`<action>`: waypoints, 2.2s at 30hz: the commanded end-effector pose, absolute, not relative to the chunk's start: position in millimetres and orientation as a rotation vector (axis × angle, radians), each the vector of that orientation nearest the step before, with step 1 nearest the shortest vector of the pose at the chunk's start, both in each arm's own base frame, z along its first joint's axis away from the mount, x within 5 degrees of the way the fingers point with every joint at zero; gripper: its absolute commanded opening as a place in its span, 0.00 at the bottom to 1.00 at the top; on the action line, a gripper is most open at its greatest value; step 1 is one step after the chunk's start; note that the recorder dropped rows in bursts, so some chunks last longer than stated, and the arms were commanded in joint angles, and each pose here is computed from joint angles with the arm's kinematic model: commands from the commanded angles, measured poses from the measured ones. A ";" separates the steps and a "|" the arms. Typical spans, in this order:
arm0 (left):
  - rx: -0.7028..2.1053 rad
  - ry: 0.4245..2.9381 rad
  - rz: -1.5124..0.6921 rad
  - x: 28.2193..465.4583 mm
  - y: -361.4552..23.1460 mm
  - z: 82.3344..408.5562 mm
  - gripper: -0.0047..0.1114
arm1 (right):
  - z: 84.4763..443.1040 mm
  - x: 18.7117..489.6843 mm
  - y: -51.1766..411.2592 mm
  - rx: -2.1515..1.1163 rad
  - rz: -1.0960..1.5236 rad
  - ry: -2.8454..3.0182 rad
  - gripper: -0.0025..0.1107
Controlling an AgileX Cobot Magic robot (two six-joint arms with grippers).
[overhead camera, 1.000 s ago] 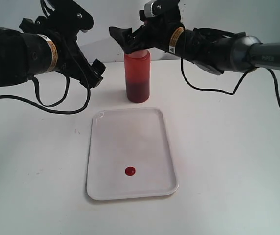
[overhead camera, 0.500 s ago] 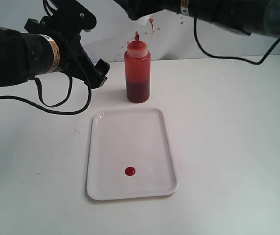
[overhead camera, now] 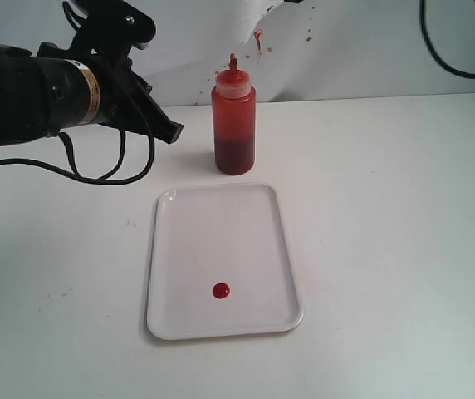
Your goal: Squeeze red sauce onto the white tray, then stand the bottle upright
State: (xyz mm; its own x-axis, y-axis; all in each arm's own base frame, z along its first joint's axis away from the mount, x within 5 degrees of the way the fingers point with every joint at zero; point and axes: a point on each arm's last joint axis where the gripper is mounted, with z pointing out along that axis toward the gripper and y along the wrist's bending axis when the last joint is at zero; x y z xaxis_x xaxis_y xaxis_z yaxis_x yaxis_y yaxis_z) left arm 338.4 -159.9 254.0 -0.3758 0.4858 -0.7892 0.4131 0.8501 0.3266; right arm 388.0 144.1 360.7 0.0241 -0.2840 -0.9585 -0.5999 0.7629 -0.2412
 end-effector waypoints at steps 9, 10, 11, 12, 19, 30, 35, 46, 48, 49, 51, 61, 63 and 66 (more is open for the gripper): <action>0.693 1.842 -0.214 263.7 -167.7 303.9 0.04 | 355.5 294.4 93.7 -0.524 0.293 1.665 0.02; 0.696 1.802 -0.277 251.7 -169.1 312.3 0.04 | 355.3 285.2 93.3 -0.531 0.313 1.653 0.02; 0.707 1.768 -0.328 241.5 -169.9 317.8 0.04 | 356.9 275.9 93.2 -0.547 0.331 1.632 0.02; 0.718 1.723 -0.376 229.5 -169.6 326.0 0.04 | 356.7 266.0 92.2 -0.551 0.346 1.619 0.02; 0.666 1.553 -0.575 168.3 -145.4 359.0 0.04 | 346.1 198.4 74.4 -0.465 0.380 1.563 0.02; 0.616 1.553 -0.619 126.5 -112.5 334.8 0.04 | 295.6 118.6 54.7 -0.456 0.365 1.533 0.02; 0.613 1.549 -0.613 121.9 -108.3 331.8 0.04 | 279.3 100.2 50.0 -0.449 0.363 1.514 0.02; 0.616 1.548 -0.616 121.8 -108.7 331.8 0.04 | 274.7 94.4 49.0 -0.447 0.368 1.501 0.02; 0.616 1.548 -0.616 121.8 -108.7 331.8 0.04 | 274.7 94.4 49.0 -0.447 0.368 1.501 0.02; 0.616 1.548 -0.616 121.8 -108.7 331.8 0.04 | 274.7 94.4 49.0 -0.447 0.368 1.501 0.02; 0.616 1.548 -0.616 121.8 -108.7 331.8 0.04 | 274.7 94.4 49.0 -0.447 0.368 1.501 0.02; 0.492 1.513 -0.629 115.4 -90.8 341.6 0.04 | 274.7 94.4 49.0 -0.447 0.368 1.501 0.02; 0.375 1.516 -0.650 110.9 -77.5 341.3 0.04 | 274.7 94.4 49.0 -0.447 0.368 1.501 0.02; 0.223 1.485 -0.675 98.6 -57.8 334.1 0.04 | 274.7 94.4 49.0 -0.447 0.368 1.501 0.02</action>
State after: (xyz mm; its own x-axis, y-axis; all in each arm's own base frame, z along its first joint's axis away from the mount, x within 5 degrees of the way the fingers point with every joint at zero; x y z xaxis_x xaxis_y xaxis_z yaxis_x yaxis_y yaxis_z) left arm 108.3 -71.3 339.5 -0.0511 -0.1690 -0.9843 0.5820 0.7959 -0.1668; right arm 94.8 50.0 275.3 0.0402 -0.0418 -0.9983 -0.5059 0.8607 -0.0565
